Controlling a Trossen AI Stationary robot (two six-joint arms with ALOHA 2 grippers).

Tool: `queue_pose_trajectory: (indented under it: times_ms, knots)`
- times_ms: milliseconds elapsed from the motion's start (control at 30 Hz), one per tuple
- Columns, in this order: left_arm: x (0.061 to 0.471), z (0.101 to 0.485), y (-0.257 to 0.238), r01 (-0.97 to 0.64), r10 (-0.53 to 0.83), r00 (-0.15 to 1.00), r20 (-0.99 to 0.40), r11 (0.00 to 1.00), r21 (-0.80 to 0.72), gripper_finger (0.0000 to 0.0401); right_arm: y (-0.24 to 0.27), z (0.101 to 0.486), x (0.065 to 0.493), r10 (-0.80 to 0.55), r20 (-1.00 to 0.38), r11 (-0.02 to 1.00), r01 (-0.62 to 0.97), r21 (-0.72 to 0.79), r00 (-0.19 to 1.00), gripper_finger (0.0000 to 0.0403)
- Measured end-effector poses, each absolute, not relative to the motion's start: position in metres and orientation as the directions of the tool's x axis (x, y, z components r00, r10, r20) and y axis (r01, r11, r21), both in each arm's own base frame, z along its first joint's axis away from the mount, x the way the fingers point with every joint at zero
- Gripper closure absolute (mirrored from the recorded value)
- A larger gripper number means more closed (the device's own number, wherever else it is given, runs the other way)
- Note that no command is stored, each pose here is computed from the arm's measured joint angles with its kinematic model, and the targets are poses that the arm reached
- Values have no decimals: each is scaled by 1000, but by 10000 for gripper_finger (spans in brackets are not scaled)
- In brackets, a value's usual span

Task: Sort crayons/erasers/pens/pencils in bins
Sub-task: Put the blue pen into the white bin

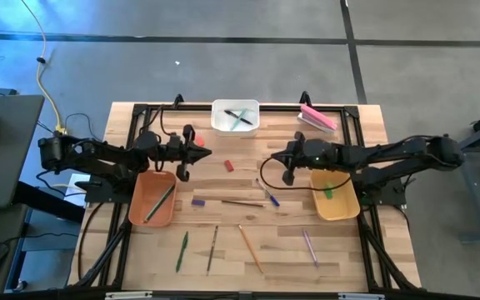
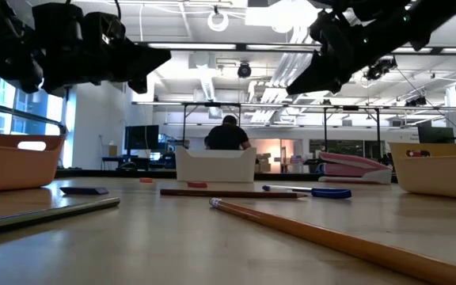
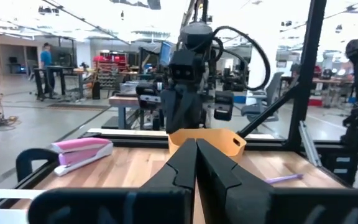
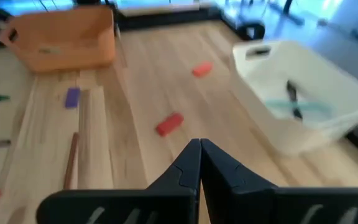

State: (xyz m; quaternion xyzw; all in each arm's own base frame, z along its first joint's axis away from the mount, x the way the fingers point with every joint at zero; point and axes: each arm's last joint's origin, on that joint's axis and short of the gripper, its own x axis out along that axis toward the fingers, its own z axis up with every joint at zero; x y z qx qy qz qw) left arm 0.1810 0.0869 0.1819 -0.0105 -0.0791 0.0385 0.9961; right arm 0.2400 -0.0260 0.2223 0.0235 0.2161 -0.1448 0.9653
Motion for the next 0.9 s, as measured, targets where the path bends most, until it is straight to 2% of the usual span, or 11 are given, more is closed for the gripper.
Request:
queue_pose_trajectory:
  times_ms: [367, 900]
  knots:
    - [178, 179, 87, -74, 78, 986, 145, 997, -33, 401, -6, 239, 256, -257, -595, 931, 360, 59, 762, 391]
    - [178, 177, 87, -73, 77, 989, 127, 996, -42, 401, 23, 236, 291, -217, -785, 895, 440, 77, 580, 309]
